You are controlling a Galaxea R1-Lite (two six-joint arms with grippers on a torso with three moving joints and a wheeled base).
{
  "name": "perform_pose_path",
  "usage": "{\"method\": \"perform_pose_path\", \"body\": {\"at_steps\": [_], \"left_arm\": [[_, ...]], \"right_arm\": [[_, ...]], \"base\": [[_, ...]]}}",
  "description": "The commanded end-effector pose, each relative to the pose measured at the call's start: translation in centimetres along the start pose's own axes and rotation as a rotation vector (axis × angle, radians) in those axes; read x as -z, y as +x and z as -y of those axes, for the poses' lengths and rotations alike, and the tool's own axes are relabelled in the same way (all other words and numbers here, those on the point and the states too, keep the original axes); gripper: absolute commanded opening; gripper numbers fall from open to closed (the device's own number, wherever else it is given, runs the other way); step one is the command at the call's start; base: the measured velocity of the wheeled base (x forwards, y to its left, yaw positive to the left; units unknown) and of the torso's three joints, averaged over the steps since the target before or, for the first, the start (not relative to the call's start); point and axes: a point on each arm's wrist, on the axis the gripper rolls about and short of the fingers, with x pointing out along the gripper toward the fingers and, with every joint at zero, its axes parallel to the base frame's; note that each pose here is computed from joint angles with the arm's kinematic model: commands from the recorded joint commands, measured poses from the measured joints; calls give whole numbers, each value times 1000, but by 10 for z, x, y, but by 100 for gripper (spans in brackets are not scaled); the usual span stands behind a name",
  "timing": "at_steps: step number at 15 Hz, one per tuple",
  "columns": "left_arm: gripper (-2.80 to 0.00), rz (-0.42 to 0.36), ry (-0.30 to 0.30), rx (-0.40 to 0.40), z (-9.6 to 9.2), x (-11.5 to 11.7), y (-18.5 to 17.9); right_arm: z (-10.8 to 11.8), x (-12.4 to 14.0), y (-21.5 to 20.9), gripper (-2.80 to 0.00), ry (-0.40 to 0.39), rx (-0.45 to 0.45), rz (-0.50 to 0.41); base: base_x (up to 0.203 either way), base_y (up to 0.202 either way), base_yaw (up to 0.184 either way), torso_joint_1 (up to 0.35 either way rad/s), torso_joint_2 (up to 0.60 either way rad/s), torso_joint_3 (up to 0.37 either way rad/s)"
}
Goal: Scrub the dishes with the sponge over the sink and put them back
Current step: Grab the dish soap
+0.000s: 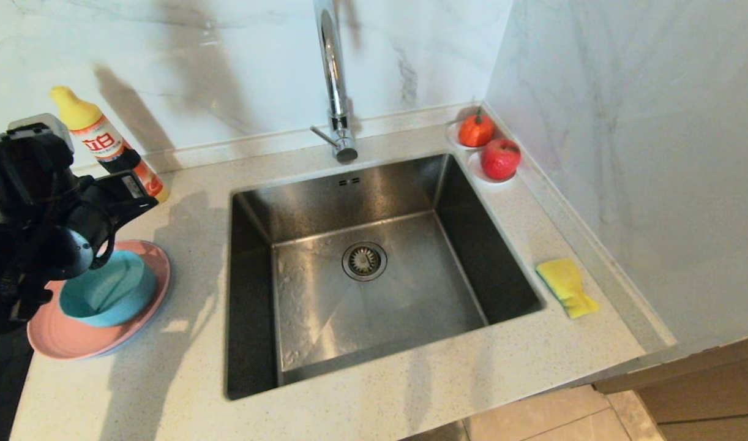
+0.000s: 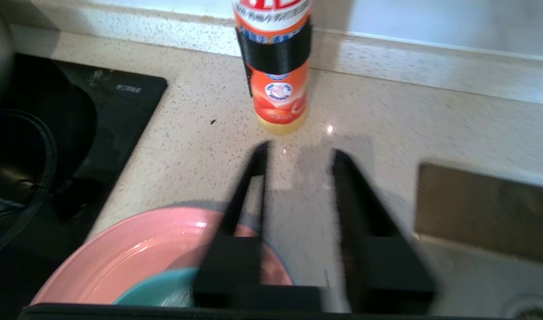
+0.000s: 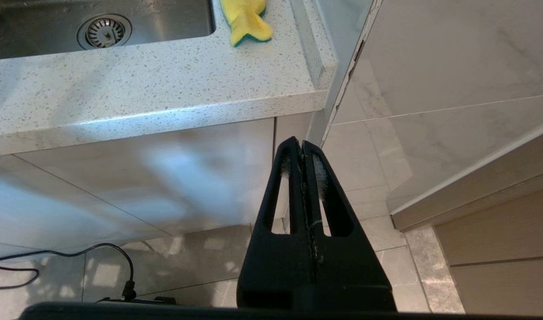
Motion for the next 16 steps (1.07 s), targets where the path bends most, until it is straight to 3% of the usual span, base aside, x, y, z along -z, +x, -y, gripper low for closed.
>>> {"method": "perform_pose_path", "body": {"at_steps": [1, 9, 16], "left_arm": [[0, -11, -6, -30, -2, 18, 24], [0, 16, -99, -102, -11, 24, 63], [0, 24, -156, -101, -6, 32, 86]], "right_arm": [[0, 0, 0, -280, 0, -1, -1], [0, 0, 0, -280, 0, -1, -1], [0, 0, 0, -280, 0, -1, -1]], "base": [[0, 0, 0, 0, 0, 0], [0, 0, 0, 0, 0, 0], [0, 0, 0, 0, 0, 0]]}}
